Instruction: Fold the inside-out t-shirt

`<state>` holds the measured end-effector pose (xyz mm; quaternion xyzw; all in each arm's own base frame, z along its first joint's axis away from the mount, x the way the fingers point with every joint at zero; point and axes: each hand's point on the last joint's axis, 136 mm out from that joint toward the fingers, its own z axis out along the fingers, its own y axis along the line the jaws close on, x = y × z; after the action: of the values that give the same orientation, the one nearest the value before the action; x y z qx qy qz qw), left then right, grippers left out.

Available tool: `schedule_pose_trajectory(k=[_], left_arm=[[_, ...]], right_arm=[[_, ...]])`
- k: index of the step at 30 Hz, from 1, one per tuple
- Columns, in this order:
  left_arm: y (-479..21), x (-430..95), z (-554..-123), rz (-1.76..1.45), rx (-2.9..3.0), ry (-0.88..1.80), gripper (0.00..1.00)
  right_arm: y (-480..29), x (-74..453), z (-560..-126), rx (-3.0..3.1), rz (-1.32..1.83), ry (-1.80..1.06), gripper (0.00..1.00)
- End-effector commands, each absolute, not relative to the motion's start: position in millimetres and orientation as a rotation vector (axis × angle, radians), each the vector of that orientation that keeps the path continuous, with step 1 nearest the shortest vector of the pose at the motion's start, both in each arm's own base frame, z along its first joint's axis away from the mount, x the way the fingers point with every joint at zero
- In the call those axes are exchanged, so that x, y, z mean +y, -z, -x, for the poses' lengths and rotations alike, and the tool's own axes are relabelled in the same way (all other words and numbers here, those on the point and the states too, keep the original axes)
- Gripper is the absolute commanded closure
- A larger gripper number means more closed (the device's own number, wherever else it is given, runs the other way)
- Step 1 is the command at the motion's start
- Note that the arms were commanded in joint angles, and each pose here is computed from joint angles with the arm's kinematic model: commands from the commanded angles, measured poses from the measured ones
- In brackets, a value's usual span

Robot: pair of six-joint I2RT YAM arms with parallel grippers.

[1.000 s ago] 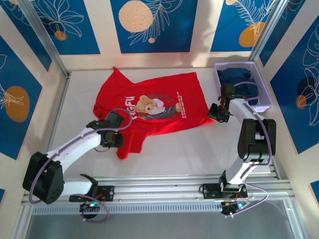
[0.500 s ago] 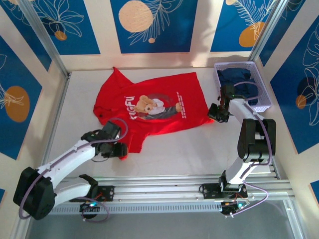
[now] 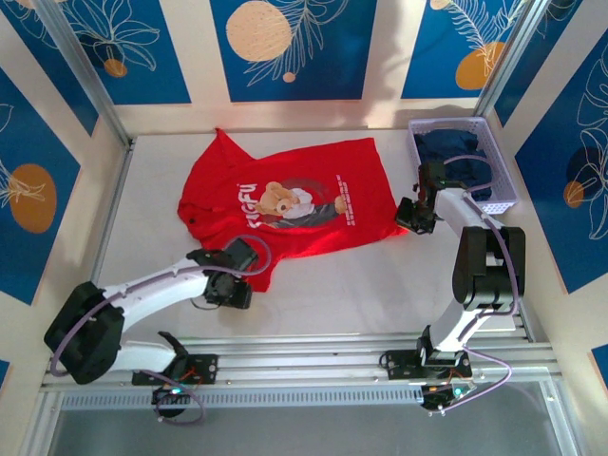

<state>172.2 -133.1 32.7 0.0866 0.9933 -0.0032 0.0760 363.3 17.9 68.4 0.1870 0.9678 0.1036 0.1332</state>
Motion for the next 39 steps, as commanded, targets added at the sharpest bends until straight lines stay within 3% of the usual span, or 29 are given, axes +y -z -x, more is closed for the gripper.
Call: schedule_pose_trajectory(k=[1,15,28,32,39], left_arm=[[-34,-132,-179,-0.332,2.948,-0.056,0.47],[-19,-140,-177,-0.439,2.971,-0.075,0.61],[-23,-133,-171,-0.371,2.967,-0.062,1.00],[-62,-138,-189,-0.256,2.843,0.085,1.00],[-211,-109,-254,0.127,2.366,0.412,1.00]], right_arm=[[-69,23,-357,2.834,-0.509,-0.319,1.00],[-69,23,-356,2.840,-0.502,-0.314,1.00],[-77,22,-359,2.808,-0.507,-0.308,1.00],[-103,31,-367,2.712,-0.479,-0.404,1.00],[-177,32,-386,2.462,-0.450,-0.494,1.00]])
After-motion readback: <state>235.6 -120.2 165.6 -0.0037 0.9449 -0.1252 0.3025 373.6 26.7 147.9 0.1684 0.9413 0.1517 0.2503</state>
